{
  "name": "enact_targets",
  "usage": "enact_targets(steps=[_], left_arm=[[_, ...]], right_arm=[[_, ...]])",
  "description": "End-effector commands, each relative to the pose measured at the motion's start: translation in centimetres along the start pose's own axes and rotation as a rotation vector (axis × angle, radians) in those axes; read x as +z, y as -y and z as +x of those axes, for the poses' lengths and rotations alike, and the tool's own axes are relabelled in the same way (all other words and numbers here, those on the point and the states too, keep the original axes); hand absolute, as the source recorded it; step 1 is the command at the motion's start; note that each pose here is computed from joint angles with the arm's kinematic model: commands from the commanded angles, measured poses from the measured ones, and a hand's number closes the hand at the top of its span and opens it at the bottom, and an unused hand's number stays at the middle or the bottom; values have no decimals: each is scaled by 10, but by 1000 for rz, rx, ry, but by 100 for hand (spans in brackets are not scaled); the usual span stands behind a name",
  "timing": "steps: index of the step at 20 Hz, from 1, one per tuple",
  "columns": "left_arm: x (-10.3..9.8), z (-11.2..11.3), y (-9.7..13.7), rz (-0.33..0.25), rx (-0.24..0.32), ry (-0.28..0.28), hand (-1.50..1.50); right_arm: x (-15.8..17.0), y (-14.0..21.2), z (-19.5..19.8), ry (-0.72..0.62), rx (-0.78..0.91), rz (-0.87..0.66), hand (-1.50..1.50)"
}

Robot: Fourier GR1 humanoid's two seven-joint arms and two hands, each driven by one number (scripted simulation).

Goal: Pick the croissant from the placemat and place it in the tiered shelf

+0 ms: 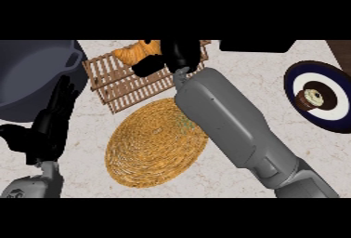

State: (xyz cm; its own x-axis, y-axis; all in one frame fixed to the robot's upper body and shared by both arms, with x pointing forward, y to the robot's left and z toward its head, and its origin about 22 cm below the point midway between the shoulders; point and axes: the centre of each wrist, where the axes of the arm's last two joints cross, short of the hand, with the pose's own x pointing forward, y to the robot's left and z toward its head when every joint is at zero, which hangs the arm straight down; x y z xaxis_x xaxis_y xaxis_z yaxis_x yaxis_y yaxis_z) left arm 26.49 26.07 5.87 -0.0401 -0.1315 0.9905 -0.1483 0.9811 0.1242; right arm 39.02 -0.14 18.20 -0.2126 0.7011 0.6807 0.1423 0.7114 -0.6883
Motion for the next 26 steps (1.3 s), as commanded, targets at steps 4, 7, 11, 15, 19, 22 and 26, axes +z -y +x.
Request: enact_targets(steps=[4, 7, 11, 15, 19, 22, 26], left_arm=[[5, 7, -3, -21, -3, 10, 0], [3, 1, 1, -22, 5, 13, 0], [-7, 4, 15, -29, 8, 28, 0], [-1, 0, 15, -34, 3, 21, 0], [-2, 0, 20, -20, 7, -3, 0], [-2, 10, 14, -15, 0, 26, 0], [2, -9, -5, 4, -6, -3, 0]], right_arm=[[-20, -11, -10, -32, 8, -30, 150], [-23, -7, -17, -95, -123, -33, 150], [-25, -18, -38, -112, -102, 40, -150], [-34, -9, -22, -75, -145, 69, -150], [-38, -7, -27, -31, -208, 37, -150], [-41, -3, -36, 10, -293, 4, -150], [-46, 10, -14, 0, -394, -60, -150]])
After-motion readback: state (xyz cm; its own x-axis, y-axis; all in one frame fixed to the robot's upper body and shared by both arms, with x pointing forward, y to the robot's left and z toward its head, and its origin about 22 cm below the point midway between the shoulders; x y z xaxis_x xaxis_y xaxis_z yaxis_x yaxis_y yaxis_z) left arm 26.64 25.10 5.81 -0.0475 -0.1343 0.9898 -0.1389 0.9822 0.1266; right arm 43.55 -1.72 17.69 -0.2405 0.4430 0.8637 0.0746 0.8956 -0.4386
